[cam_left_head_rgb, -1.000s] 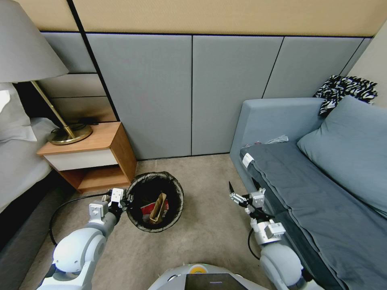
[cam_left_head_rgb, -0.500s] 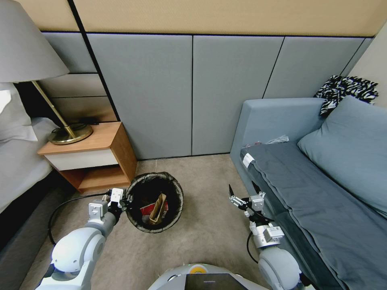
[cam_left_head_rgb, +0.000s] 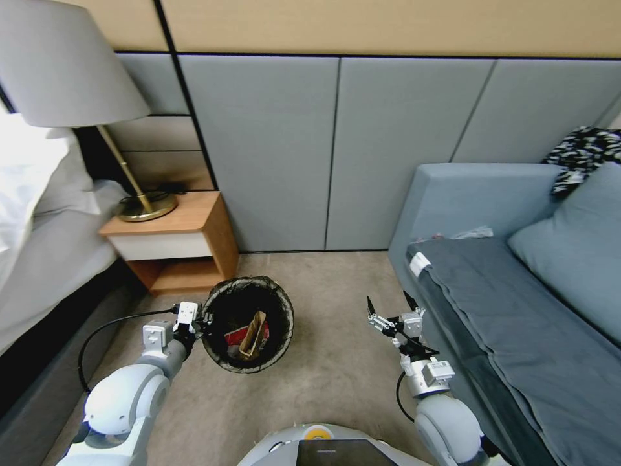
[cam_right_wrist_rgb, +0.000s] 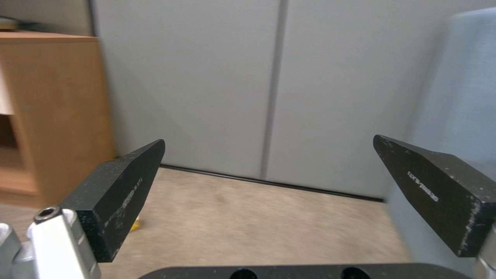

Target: Pick up the trash bin, then pick up the garbage from the floor and place it into the trash bin.

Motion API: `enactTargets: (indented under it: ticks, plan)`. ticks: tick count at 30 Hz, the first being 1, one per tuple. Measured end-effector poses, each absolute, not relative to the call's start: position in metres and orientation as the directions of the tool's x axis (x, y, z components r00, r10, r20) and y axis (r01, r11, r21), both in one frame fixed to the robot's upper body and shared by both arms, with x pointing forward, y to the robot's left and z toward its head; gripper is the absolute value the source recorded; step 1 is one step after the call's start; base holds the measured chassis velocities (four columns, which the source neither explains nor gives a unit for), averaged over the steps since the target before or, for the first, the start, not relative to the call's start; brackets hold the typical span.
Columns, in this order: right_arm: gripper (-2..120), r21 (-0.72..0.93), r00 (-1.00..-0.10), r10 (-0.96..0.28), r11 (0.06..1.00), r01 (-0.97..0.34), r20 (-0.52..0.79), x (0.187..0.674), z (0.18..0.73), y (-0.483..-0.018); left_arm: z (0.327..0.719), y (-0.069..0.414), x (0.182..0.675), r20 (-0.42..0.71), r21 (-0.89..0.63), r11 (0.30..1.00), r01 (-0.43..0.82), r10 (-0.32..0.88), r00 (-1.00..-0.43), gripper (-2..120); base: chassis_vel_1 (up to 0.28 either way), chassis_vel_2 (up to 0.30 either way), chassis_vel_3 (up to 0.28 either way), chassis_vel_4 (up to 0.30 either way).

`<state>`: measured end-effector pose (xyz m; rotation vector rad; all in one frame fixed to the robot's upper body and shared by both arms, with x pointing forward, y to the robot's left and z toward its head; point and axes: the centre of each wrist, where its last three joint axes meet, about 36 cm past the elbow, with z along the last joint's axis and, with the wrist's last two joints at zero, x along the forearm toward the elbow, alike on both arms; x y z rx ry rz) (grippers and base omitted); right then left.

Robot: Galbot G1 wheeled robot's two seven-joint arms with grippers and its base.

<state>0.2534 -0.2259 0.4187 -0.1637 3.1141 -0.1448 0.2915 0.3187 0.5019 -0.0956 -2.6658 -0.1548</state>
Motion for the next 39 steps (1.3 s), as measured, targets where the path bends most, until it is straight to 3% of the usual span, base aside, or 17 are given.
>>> enactTargets:
  ticks: [39]
  plan:
    - [100, -0.085, -0.996, -0.085, 0.992, -0.088, 0.030, 0.2603, 0.4140, -0.2222, 0.4977, 0.3197, 0.2938, 0.444, 0.102, 0.990, 0.094, 0.039, -0.895, 1, 0.077, 0.071, 0.075, 0.077]
